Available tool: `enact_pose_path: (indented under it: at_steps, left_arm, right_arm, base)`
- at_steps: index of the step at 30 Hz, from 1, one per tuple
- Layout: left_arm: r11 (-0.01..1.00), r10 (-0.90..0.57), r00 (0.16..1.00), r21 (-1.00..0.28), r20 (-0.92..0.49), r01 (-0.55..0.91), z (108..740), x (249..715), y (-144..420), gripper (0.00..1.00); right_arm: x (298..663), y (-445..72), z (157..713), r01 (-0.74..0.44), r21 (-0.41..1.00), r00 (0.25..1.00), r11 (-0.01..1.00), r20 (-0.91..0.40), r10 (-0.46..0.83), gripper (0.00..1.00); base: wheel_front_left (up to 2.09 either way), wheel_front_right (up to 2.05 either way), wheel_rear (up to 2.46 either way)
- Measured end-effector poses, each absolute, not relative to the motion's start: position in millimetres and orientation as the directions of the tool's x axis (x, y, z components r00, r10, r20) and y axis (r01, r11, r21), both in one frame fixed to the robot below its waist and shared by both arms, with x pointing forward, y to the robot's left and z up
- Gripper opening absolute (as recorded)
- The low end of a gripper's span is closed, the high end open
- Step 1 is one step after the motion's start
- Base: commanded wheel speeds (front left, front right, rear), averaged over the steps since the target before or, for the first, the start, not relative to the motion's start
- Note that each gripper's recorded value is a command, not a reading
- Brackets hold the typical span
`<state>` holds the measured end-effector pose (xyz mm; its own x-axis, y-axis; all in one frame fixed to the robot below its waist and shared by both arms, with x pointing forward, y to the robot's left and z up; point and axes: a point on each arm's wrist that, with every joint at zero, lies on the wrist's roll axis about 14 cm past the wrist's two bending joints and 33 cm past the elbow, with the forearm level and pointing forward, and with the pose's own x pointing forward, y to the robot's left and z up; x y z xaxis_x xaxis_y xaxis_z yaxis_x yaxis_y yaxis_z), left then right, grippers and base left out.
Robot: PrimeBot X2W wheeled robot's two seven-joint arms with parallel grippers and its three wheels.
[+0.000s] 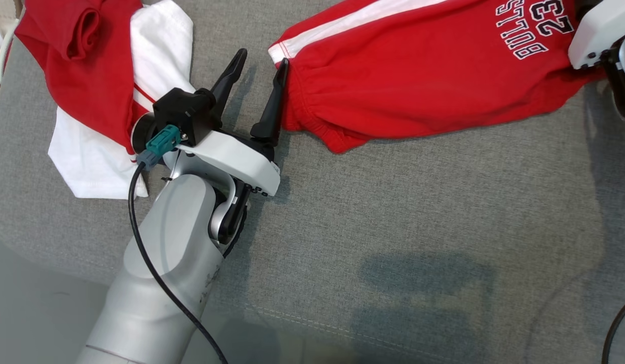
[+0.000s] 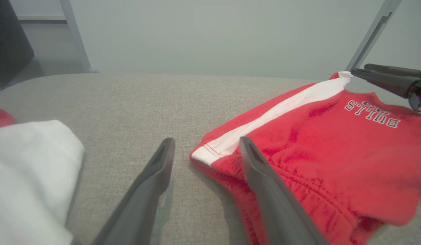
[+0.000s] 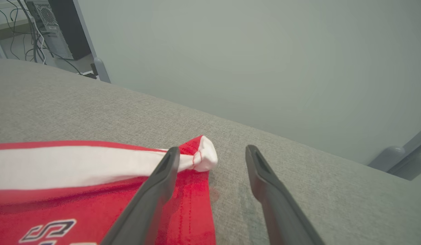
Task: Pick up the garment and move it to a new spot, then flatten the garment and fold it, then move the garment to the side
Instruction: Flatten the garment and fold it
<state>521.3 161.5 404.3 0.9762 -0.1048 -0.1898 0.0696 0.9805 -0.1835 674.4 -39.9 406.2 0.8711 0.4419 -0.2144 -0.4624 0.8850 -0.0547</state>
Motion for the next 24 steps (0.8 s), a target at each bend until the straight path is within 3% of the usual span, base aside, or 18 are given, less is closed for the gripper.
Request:
enact_pose_path:
  at_steps: [6, 15, 24]
  left_arm:
    - [0.984, -0.094, 0.983, -0.166, -0.159, 0.068, 418.4, 517.6, 161.6, 1.0]
    - [0.982, -0.09, 0.981, -0.182, -0.173, 0.058, 422.5, 485.0, 155.7, 1.0]
    - [0.98, -0.097, 0.982, -0.189, -0.163, 0.066, 431.9, 455.4, 149.8, 1.0]
  right_arm:
    - [674.0, -57.9, 439.5, -0.421, -0.048, 0.901, 0.906, -0.136, 0.412, 1.0]
    - [627.0, -81.0, 457.7, -0.389, -0.011, 0.916, 0.921, -0.107, 0.386, 1.0]
    - [585.6, -89.6, 454.6, -0.333, 0.132, 0.927, 0.934, -0.132, 0.35, 1.0]
  base:
    - [0.0, 0.0, 0.0]
    - [0.0, 0.0, 0.0]
    - [0.0, 0.0, 0.0]
